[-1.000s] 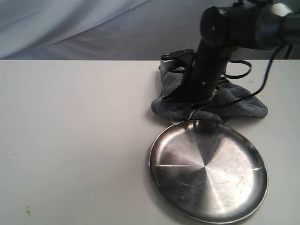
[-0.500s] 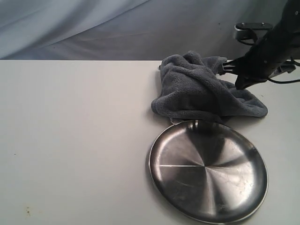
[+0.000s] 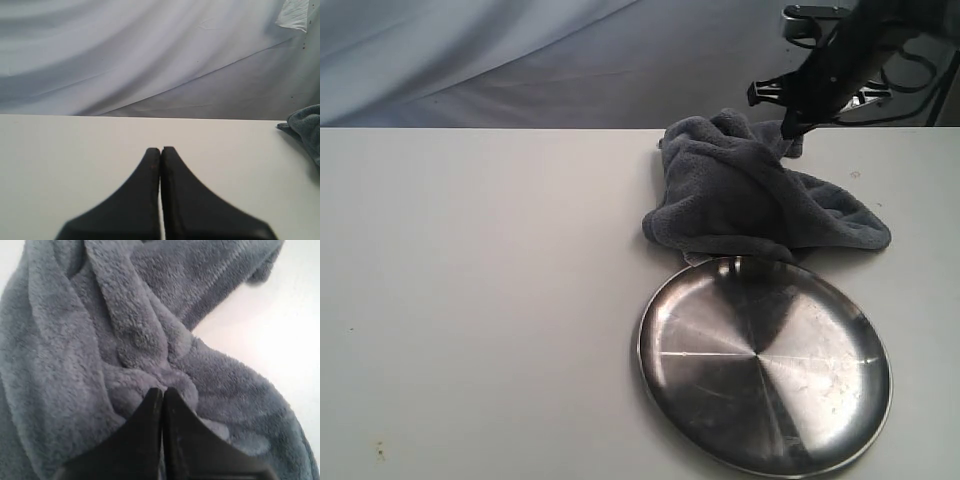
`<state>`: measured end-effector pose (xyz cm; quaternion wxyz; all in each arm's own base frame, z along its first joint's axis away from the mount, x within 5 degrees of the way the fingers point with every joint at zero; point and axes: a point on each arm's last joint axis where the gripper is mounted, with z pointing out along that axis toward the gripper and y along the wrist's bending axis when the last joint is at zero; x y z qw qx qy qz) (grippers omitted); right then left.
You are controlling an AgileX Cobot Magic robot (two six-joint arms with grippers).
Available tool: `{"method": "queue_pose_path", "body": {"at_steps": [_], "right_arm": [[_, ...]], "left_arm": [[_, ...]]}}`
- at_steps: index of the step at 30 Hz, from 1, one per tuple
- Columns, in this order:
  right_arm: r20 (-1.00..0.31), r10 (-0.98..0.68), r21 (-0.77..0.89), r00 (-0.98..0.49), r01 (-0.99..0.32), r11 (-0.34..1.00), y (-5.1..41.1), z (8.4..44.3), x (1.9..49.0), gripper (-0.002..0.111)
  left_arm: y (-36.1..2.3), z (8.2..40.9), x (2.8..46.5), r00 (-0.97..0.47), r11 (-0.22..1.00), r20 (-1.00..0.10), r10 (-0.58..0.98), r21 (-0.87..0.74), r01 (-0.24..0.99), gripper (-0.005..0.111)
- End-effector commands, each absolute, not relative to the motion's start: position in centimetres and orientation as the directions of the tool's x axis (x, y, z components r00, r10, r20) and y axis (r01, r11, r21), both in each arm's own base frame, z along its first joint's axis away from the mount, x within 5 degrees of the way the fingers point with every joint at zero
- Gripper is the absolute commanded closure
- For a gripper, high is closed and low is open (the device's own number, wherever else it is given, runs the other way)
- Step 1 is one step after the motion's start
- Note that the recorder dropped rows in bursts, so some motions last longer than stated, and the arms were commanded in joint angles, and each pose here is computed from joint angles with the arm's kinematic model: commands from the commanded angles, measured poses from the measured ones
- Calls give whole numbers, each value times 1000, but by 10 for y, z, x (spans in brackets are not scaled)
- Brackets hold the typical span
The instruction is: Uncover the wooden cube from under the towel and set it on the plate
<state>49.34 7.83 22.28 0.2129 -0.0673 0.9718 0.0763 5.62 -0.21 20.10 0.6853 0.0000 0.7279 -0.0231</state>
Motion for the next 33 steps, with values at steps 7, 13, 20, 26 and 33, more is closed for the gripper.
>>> {"method": "queue_pose_path", "body": {"at_steps": [7, 13, 20, 26, 33], "right_arm": [[-351, -320, 109, -880, -377, 920, 159, 226, 477, 108], [-309, -382, 62, -871, -420, 906, 163, 231, 469, 108], [-300, -398, 60, -867, -434, 899, 167, 233, 436, 108], [-440, -313, -2, -842, -347, 938, 161, 222, 441, 108], [-512, -329, -27, -793, -369, 929, 162, 226, 448, 94]], "left_arm": [[-2, 200, 56, -60, 999, -998, -34, -36, 32, 105], [-2, 200, 56, -60, 999, -998, -34, -36, 32, 105], [-2, 200, 56, -60, 999, -998, -33, -35, 32, 105], [-2, 200, 56, -60, 999, -998, -33, -35, 32, 105], [-2, 200, 56, -59, 999, -998, -31, -33, 32, 105]]}}
